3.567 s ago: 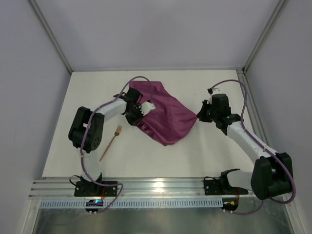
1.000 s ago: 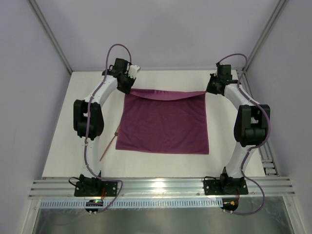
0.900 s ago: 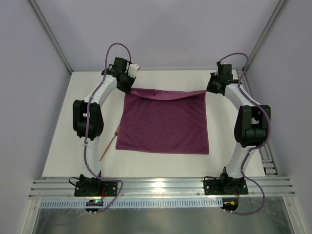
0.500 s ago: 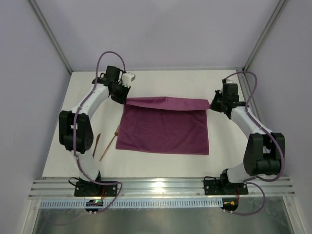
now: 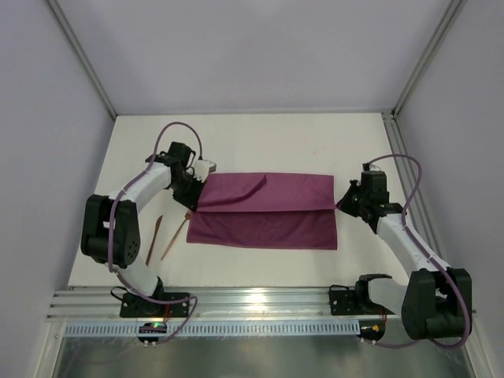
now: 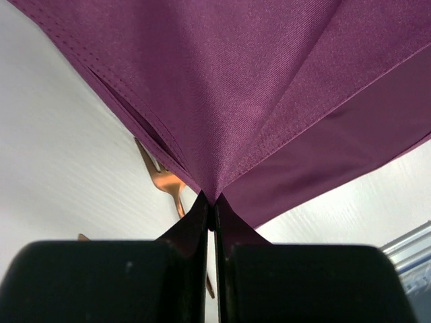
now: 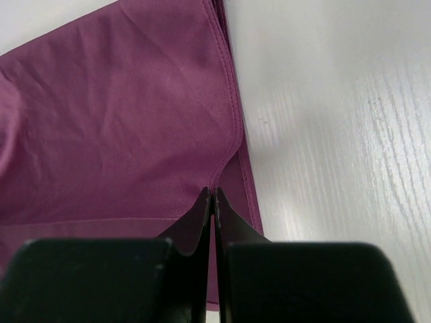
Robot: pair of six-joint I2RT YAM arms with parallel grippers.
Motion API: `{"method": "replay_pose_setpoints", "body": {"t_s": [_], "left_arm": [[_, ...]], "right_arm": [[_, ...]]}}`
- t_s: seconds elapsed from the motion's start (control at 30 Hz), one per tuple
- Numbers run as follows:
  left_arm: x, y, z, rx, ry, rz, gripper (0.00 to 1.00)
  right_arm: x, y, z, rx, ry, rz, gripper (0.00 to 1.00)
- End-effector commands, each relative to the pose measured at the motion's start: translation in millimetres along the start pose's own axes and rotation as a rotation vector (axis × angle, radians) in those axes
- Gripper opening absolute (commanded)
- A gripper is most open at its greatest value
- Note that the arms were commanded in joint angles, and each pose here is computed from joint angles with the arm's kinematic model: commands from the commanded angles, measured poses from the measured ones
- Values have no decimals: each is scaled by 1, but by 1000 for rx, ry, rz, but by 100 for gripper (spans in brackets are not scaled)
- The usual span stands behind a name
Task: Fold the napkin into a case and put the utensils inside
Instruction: Fold and flatten the napkin at the center of the board.
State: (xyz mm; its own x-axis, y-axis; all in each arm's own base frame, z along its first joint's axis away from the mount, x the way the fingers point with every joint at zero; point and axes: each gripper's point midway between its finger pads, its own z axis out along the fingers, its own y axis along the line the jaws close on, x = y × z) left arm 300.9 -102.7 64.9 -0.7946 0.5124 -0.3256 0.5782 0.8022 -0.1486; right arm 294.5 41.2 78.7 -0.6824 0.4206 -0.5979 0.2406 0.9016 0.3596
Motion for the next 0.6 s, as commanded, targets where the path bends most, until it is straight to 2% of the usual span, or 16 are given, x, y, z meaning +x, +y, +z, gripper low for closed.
{"method": "replay_pose_setpoints", "body": {"t_s": [0.0,0.27,0.57], "left_arm": [[7,-8,-12,16,-18,46,0],[29,-16,-29,11,4,84,0],[52,-28,-25,50,58,81,0]], "right_arm": [[9,3,-7,-4,12,19,3],[27,2,-24,-2,77,18,3],[55,-5,-28,15,161,61,3]]}}
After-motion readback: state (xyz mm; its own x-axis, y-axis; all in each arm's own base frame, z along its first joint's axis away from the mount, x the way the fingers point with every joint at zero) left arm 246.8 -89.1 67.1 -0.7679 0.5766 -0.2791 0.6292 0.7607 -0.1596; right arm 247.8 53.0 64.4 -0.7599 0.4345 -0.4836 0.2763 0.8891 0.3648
